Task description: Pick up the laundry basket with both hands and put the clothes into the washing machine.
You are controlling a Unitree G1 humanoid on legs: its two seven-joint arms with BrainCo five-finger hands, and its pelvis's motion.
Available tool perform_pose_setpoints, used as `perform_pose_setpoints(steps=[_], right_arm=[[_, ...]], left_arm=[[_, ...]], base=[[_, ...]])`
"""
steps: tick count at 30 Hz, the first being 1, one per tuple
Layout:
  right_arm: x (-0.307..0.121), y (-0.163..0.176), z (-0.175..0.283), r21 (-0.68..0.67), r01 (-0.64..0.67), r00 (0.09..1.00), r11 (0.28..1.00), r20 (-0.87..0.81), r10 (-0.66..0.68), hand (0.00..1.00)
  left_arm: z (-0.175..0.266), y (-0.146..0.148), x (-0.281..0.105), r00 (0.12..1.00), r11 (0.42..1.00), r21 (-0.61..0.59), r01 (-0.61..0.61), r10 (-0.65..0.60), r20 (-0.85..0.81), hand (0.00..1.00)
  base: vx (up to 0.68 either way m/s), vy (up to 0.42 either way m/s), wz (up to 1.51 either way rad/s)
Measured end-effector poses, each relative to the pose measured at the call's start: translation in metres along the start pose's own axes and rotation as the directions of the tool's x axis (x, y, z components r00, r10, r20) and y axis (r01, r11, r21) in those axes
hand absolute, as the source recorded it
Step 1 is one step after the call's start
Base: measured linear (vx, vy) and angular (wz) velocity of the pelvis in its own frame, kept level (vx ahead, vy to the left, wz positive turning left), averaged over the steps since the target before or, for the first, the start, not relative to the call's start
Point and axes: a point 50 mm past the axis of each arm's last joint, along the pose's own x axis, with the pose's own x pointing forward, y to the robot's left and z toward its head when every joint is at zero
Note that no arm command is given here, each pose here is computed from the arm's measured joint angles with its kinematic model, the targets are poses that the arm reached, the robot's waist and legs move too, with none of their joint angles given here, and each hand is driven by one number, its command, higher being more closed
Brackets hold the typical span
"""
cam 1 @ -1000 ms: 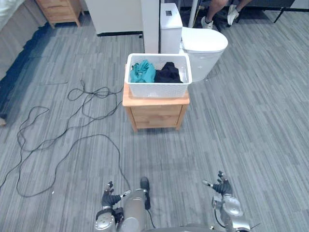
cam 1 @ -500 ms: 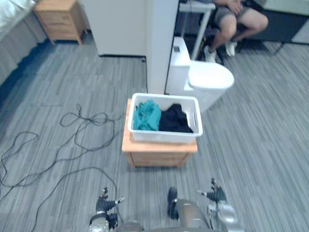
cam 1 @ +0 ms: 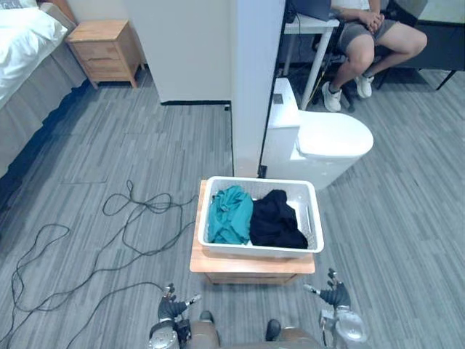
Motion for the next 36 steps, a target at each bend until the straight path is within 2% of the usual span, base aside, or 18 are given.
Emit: perform_pose_setpoints(steps=[5,9,15,19,20,23,26,33,34,35,36], right_arm=[[0.012,-0.017,0.038,-0.020,0.036,0.989,0.999,0.146,-0.033,0.00],[0.023,-0.018,0.063,-0.041,0.032,0.976,0.999,0.217,-0.022,0.00],[0.052,0.012,0.118,-0.037,-0.020,0.949,0.999,0.312,0.031,0.00],[0.072,0.035,0.198,0.004,-0.031,0.902,1.000,0.431,0.026,0.00],[0.074,0.042,0.241,0.043,-0.026,0.874,0.999,0.486,0.002,0.00],[0.070,0.052,0.300,0.129,-0.023,0.842,0.991,0.538,-0.050,0.00],[0.068,0.058,0.322,0.151,-0.004,0.847,0.989,0.526,-0.077,0.00],[0.073,0.061,0.320,0.153,-0.001,0.883,0.988,0.465,-0.071,0.00],[0.072,0.061,0.320,0.153,-0.004,0.883,0.988,0.465,-0.068,1.00],[0.072,0.062,0.319,0.154,-0.006,0.883,0.988,0.464,-0.067,1.00],[0.072,0.063,0.319,0.154,-0.010,0.884,0.988,0.464,-0.063,1.00]], left_arm=[[0.050,0.009,0.003,0.976,0.999,-0.037,0.002,0.006,0.218,0.00],[0.073,0.009,0.010,0.958,1.000,-0.021,0.009,-0.003,0.286,0.00],[0.135,-0.027,0.028,0.900,0.997,0.023,0.078,-0.081,0.429,0.00],[0.219,-0.060,0.041,0.822,0.995,0.039,0.094,-0.100,0.561,0.00],[0.258,-0.067,0.042,0.785,0.996,0.037,0.081,-0.086,0.613,0.00],[0.304,-0.072,0.039,0.753,0.998,0.032,0.045,-0.055,0.656,0.00],[0.321,-0.084,0.037,0.759,0.999,0.042,0.023,-0.045,0.650,0.00],[0.331,-0.086,0.037,0.771,0.995,0.095,-0.033,-0.035,0.636,0.00],[0.330,-0.087,0.038,0.773,0.993,0.113,-0.035,-0.045,0.633,0.00],[0.330,-0.086,0.039,0.778,0.992,0.119,-0.034,-0.048,0.627,1.00],[0.329,-0.085,0.039,0.782,0.992,0.118,-0.035,-0.046,0.621,1.00]], base=[[0.01,0.028,-0.02],[-0.01,-0.002,-0.01],[-0.06,0.022,-0.16],[-0.19,0.069,-0.23],[-0.18,0.036,-0.11],[-0.16,0.020,-0.18],[-0.10,-0.007,-0.13],[-0.03,-0.002,-0.10],[-0.03,0.004,-0.09],[-0.03,0.002,-0.09],[-0.03,-0.003,-0.09]])
